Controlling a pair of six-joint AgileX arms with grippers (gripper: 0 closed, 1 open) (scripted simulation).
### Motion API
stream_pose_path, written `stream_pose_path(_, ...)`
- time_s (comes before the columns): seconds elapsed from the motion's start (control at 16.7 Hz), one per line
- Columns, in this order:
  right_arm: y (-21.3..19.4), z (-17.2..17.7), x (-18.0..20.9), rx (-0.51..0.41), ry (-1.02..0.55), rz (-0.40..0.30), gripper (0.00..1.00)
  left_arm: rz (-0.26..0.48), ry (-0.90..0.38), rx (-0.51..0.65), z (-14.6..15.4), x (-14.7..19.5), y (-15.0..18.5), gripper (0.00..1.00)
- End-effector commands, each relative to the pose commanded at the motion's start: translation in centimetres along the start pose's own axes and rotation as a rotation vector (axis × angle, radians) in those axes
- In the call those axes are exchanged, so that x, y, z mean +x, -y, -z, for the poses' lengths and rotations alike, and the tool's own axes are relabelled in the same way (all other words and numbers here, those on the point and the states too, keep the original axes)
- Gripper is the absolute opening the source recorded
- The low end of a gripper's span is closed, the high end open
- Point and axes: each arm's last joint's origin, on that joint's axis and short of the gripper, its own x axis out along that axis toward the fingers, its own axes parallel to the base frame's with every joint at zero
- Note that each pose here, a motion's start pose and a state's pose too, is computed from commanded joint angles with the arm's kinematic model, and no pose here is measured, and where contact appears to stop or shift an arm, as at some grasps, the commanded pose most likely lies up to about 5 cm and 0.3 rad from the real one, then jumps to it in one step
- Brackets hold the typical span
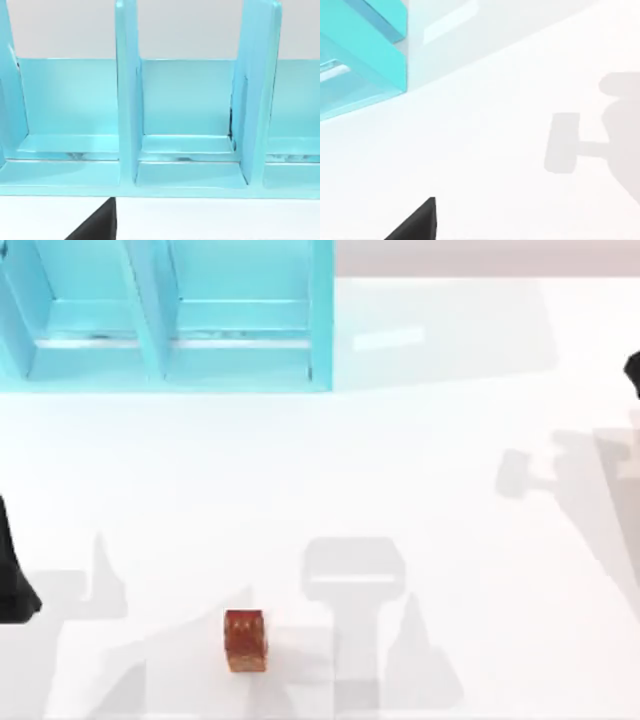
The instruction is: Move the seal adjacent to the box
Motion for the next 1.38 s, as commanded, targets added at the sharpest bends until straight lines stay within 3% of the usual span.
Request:
stream_pose_path(0.18, -5.5, -3.3, 3.7, 0.065, -0.178, 0.013, 1.00, 0.000, 0.000, 0.000, 0.0, 0.0, 0.0, 1.00)
stream_pose_path(0.36, -11.9, -3.5, 8.5, 0.071, -0.352, 0.043, 1.00, 0.000, 0.000, 0.000, 0.0, 0.0, 0.0, 1.00)
stream_pose_path(0.6, -20.0, 1.4, 13.8, 0.002, -0.558, 0.124, 1.00, 0.000, 0.000, 0.000, 0.0, 0.0, 0.0, 1.00)
stream_pose_path(0.84, -25.4, 9.2, 15.7, -0.116, -0.708, 0.241, 1.00, 0.000, 0.000, 0.000, 0.0, 0.0, 0.0, 1.00)
stream_pose_path(1.14, -28.0, 16.1, 14.8, -0.242, -0.795, 0.363, 1.00, 0.000, 0.000, 0.000, 0.0, 0.0, 0.0, 1.00)
stream_pose_path(1.38, -28.1, 16.6, 14.6, -0.254, -0.802, 0.375, 1.00, 0.000, 0.000, 0.000, 0.0, 0.0, 0.0, 1.00)
